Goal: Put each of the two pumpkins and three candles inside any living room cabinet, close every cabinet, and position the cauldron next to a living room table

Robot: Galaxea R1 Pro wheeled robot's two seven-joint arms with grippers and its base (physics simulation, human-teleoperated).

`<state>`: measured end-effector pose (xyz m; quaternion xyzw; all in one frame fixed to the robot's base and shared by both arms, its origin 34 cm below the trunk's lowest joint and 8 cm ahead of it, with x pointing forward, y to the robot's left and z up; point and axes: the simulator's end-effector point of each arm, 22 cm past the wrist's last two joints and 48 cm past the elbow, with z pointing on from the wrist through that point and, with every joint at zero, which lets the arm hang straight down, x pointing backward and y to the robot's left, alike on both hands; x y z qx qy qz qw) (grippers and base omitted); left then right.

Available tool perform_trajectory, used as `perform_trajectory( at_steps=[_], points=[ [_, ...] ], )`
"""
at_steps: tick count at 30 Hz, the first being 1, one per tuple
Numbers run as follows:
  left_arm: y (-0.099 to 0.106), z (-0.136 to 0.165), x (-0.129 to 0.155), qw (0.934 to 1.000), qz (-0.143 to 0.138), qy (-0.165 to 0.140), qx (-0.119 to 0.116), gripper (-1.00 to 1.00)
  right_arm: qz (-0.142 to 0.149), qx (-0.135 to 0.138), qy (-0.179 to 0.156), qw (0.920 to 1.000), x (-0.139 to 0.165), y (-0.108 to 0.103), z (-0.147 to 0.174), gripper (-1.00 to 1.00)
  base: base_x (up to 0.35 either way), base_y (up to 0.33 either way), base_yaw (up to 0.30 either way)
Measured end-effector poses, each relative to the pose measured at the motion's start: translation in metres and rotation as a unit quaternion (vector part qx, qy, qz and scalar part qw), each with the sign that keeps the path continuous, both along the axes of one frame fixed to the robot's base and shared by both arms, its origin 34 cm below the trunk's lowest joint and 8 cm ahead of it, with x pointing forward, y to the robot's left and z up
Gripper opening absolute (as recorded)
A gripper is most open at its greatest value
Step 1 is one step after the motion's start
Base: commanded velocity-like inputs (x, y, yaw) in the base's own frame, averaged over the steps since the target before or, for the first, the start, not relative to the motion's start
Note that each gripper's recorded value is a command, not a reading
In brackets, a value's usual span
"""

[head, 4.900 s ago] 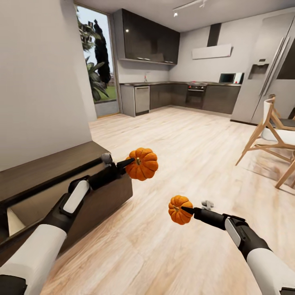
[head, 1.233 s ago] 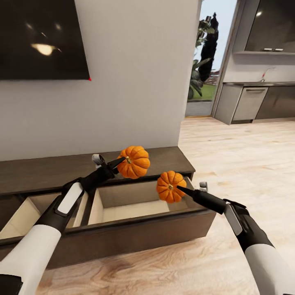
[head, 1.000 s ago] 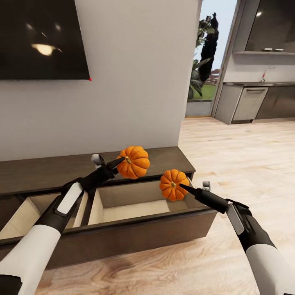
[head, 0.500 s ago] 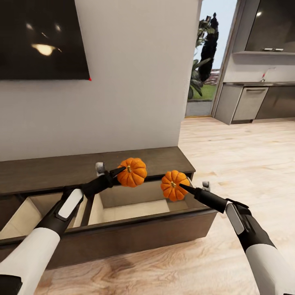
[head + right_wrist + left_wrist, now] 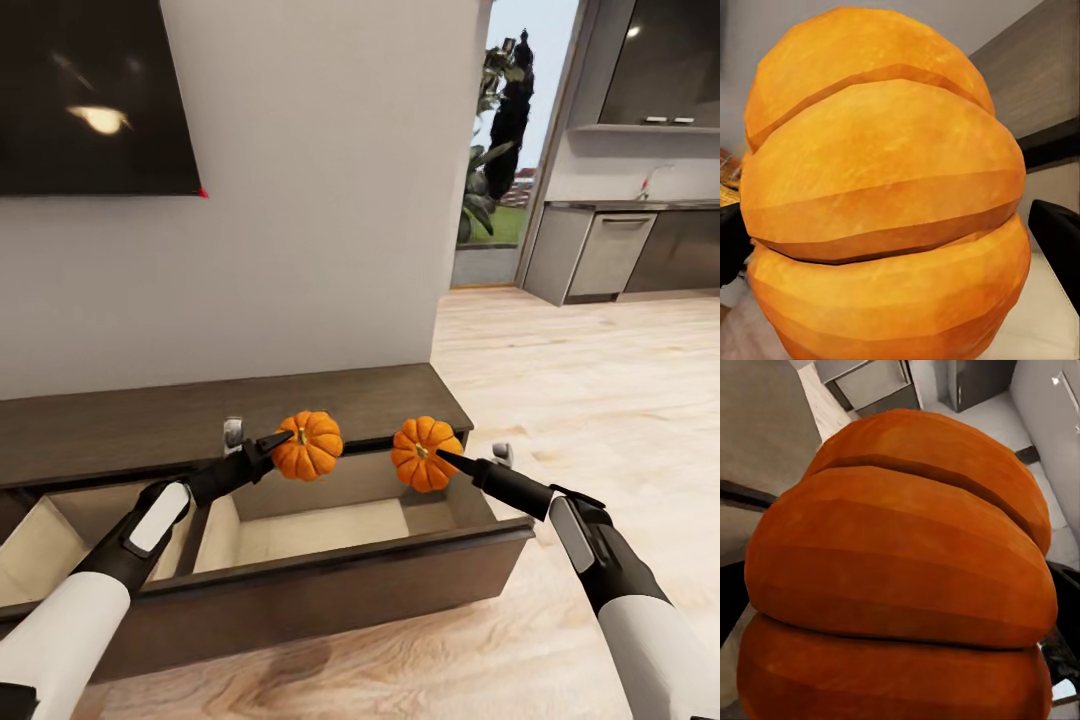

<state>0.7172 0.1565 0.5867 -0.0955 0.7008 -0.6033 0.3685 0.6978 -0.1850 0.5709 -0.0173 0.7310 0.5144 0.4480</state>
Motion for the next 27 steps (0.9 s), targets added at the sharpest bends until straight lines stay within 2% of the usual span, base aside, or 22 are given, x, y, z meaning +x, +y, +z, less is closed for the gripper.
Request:
perform_trajectory(
  at_steps=[3,4,6,9,10,16,22,27],
  points=[
    [0.017,-0.031,-0.004,0.9991,0.015,0.038,0.003,-1.00,-0.002,-0.003,0.002,1.0000,0.001,-0.001,-0.002,-1.00,0.022,-0.010,0.000],
    [0.024,-0.047,-0.008,0.9984,0.019,0.051,0.018,-1.00,-0.002,-0.003,0.003,1.0000,0.001,0.000,-0.003,-1.00,0.004,-0.002,0.000],
    [0.038,-0.065,-0.015,0.9968,0.028,0.072,0.021,-1.00,-0.003,-0.004,0.004,1.0000,0.001,0.001,-0.005,-1.00,0.001,0.000,0.000],
    [0.042,-0.074,-0.021,0.9959,0.029,0.083,0.020,-1.00,-0.014,-0.018,0.009,0.9997,0.004,-0.002,-0.010,-1.00,0.000,0.000,0.099],
    [0.042,-0.082,-0.024,0.9950,0.030,0.093,0.018,-1.00,-0.027,-0.032,0.017,0.9990,0.008,-0.007,-0.016,-1.00,0.000,0.000,0.260],
    [0.038,-0.084,-0.025,0.9949,0.030,0.095,0.016,-1.00,-0.032,-0.033,0.022,0.9987,0.009,-0.008,-0.019,-1.00,0.000,0.000,0.278],
    [0.037,-0.080,-0.019,0.9961,0.044,0.073,0.022,-1.00,-0.042,-0.040,0.029,0.9979,0.012,-0.011,-0.025,-1.00,0.000,0.000,0.280],
    [0.037,-0.078,-0.018,0.9963,0.045,0.070,0.021,-1.00,-0.043,-0.037,0.031,0.9979,0.012,-0.011,-0.025,-1.00,0.120,-0.107,0.080]
  ],
)
